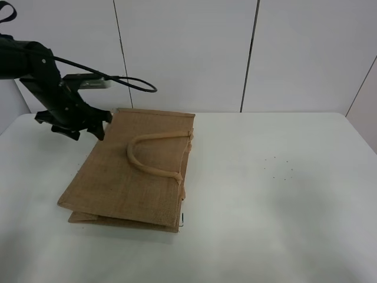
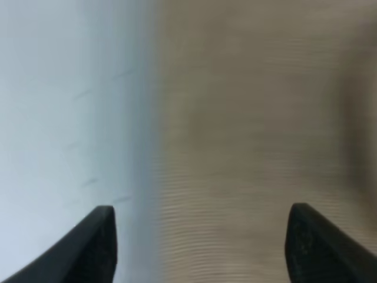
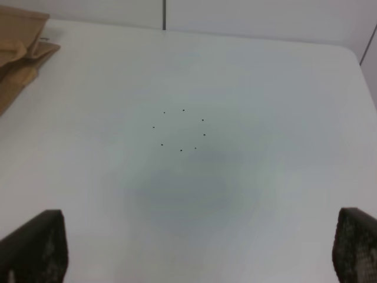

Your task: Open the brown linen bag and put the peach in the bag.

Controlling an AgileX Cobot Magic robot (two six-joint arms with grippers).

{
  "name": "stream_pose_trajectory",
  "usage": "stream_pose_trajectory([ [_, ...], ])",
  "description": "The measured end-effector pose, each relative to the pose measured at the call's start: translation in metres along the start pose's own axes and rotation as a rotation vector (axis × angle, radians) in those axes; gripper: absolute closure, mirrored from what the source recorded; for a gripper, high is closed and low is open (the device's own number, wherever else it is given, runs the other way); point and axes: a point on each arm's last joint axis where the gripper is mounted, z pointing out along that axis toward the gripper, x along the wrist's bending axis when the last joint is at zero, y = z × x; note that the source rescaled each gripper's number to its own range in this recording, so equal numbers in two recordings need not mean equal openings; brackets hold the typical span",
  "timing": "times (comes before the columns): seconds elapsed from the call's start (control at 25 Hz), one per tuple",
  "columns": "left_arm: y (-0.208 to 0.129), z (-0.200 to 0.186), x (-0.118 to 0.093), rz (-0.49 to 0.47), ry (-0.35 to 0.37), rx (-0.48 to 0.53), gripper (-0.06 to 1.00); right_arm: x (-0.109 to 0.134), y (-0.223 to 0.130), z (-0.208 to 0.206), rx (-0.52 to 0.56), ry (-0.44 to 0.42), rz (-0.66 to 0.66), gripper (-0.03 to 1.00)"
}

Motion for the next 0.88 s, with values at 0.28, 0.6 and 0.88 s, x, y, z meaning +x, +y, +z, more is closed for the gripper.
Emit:
stream_pose_trajectory([
  [0.28,0.003,-0.01,0.037,-0.071,0.039,0.071,0.01,0.0,0.0,0.0,0.0,0.0,0.0,-0.03],
  [0.6,-0.022,-0.045,0.022,-0.05,0.002,0.206,0.01,0.0,0.0,0.0,0.0,0.0,0.0,-0.03],
  [0.88,-0.073,-0.082,0.025,-0.043,0.015,0.255,0.01,0.0,0.0,0.0,0.0,0.0,0.0,-0.03],
])
